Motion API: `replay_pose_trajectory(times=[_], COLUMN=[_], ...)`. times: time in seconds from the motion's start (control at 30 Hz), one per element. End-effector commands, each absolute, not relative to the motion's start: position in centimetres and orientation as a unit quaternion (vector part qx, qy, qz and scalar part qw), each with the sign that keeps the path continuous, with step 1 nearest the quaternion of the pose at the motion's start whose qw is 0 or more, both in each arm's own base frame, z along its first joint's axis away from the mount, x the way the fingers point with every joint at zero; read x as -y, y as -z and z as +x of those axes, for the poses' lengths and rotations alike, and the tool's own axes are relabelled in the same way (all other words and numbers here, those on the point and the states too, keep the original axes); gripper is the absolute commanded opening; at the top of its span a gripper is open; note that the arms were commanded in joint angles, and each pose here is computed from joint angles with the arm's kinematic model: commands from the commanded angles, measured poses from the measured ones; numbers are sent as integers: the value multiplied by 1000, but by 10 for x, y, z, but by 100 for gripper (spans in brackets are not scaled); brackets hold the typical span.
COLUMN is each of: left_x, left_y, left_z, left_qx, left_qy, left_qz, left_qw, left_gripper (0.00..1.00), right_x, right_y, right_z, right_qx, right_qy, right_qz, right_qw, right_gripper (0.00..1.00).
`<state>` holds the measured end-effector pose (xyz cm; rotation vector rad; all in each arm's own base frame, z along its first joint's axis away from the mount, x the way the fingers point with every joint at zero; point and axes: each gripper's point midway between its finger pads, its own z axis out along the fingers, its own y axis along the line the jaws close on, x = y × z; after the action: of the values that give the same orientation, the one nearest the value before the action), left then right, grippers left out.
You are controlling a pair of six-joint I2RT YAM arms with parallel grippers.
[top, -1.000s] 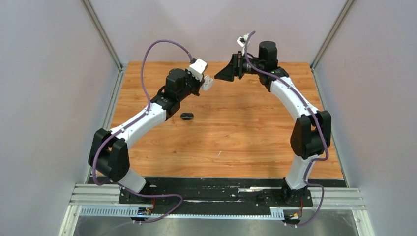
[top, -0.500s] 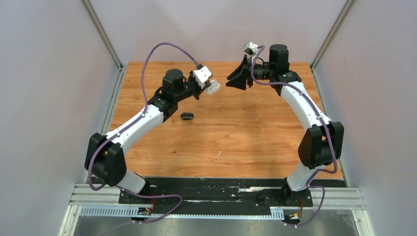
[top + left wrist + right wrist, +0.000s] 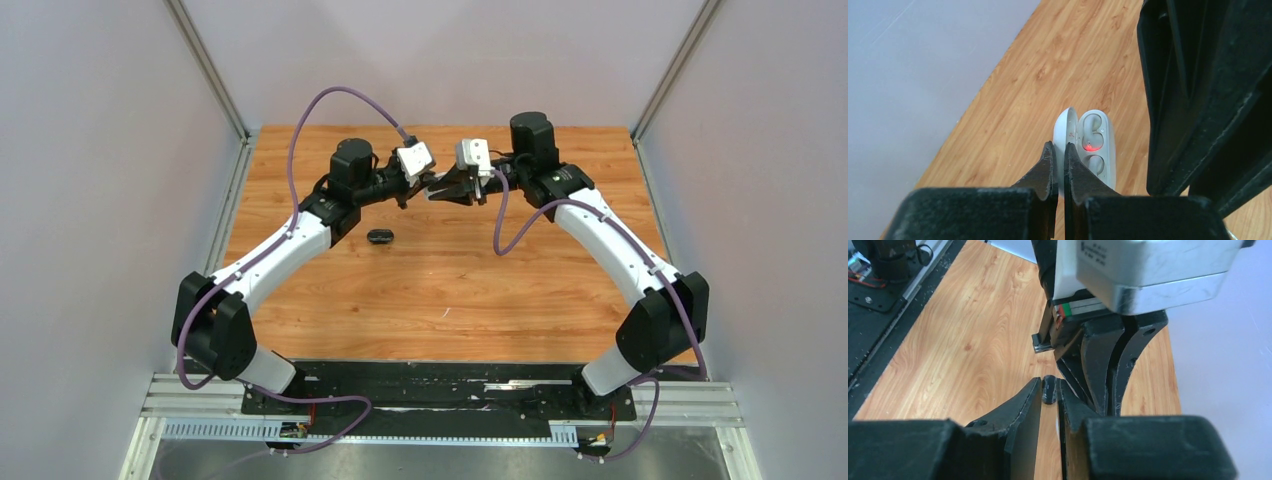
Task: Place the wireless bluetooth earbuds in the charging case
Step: Adjust the earbud with the charging case.
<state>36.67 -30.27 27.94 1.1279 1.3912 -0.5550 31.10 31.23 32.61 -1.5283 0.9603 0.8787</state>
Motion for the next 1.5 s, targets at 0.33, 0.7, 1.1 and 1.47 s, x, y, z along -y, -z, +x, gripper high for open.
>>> replay_pose_trajectory(times=[0.33, 0.7, 1.1, 1.47], left_x=[306, 306, 308, 307], left_y=[-320, -323, -321, -323], left_z=[361, 360, 358, 355], left_qx=[-558, -557, -554, -555], left_qy=[248, 251, 256, 264], left_qz=[479, 473, 477, 473], left_qw=[631, 635, 632, 631], left_gripper=[0, 0, 0, 0], right_x=[-319, -318, -316, -317], right_y=[-302, -289, -279, -260], right_z=[330, 345, 364, 367], right_qx=[-397, -418, -447, -443], right_qy=[-281, -241, -198, -146], right_qz=[-682, -686, -684, -710], right_qw=[547, 545, 541, 527], right_gripper=[26, 27, 26, 30])
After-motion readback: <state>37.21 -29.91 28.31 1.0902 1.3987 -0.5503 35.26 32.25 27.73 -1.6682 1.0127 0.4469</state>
